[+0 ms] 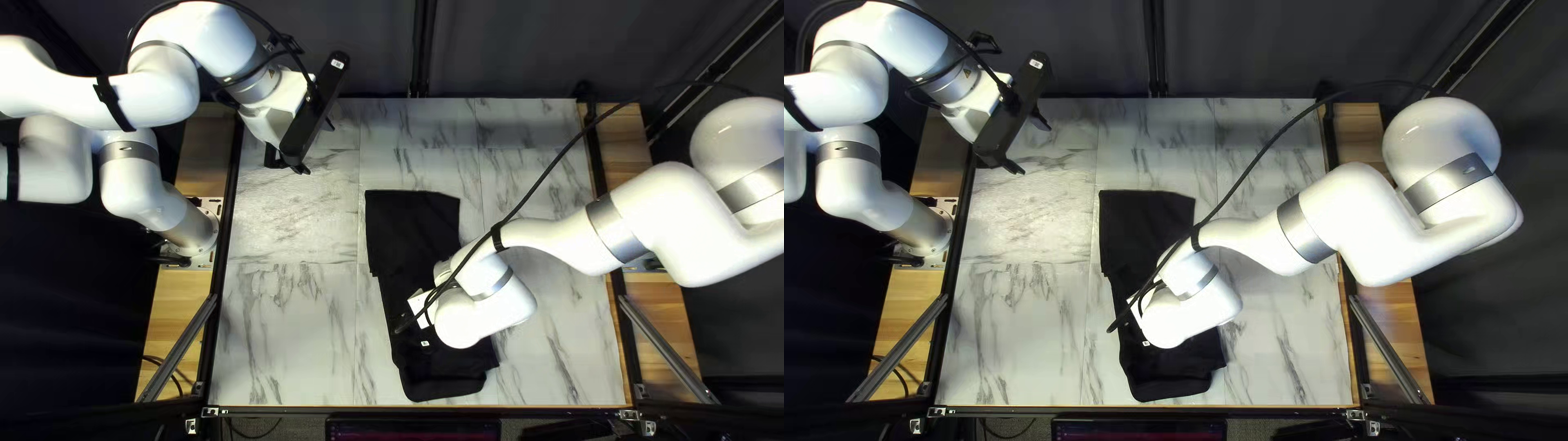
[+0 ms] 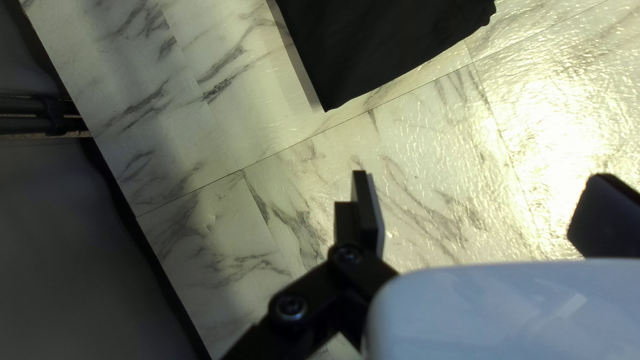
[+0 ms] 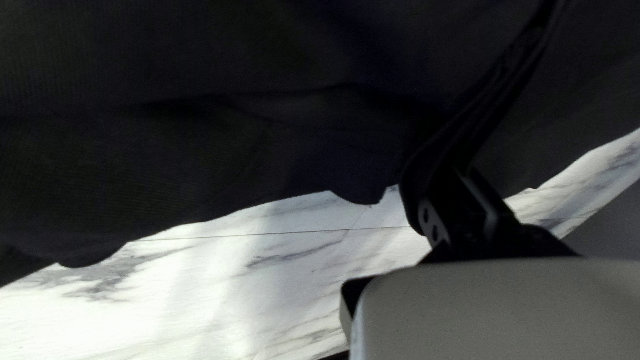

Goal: Fold t-shirt

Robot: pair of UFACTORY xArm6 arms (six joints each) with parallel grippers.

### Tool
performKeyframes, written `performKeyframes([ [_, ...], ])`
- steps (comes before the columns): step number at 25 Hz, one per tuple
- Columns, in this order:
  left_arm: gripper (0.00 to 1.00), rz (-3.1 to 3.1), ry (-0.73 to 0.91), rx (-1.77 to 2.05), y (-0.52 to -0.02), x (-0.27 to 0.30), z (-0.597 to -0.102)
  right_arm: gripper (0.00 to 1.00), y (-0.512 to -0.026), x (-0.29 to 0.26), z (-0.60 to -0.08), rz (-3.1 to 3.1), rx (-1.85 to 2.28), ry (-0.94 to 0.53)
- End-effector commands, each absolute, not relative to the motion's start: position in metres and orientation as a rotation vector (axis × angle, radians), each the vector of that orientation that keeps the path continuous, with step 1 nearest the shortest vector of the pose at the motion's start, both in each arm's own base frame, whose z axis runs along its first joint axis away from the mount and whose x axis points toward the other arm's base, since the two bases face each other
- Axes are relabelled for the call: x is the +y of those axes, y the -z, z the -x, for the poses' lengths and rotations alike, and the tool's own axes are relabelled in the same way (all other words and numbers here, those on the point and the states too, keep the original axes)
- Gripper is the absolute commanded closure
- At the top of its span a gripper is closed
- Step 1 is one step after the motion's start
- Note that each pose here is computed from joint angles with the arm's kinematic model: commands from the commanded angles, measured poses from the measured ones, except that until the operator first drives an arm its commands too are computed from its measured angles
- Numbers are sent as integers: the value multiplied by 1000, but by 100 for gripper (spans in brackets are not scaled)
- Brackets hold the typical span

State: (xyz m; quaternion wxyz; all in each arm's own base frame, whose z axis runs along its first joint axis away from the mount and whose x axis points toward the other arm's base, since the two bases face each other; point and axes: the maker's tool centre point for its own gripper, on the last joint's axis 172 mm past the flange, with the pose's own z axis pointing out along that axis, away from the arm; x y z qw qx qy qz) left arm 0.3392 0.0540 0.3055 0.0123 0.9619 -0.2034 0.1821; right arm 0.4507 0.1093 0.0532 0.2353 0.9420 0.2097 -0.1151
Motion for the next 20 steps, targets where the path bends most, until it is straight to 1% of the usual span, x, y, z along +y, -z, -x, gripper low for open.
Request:
performKeyframes([
  [1, 0, -2999, -568, -634, -306, 54, -339, 0, -59, 109, -450, -2584, 578, 300],
  [6, 0, -2999, -568, -634, -306, 54, -339, 0, -76, 97, -438, -2579, 580, 272],
  [9, 0, -2999, -568, -634, -306, 54, -339, 0, -81, 82, -425, -2590, 598, 209],
  [13, 0, -2999, -568, -634, -306, 54, -339, 0, -90, 46, -408, -2630, 643, 105],
  [17, 0, -2999, -568, -634, -306, 54, -339, 0, -97, 5, -410, -2642, 690, 66],
  [20, 0, -2999, -568, -634, -306, 54, -339, 0, -93, -28, -415, -2643, 724, 51],
])
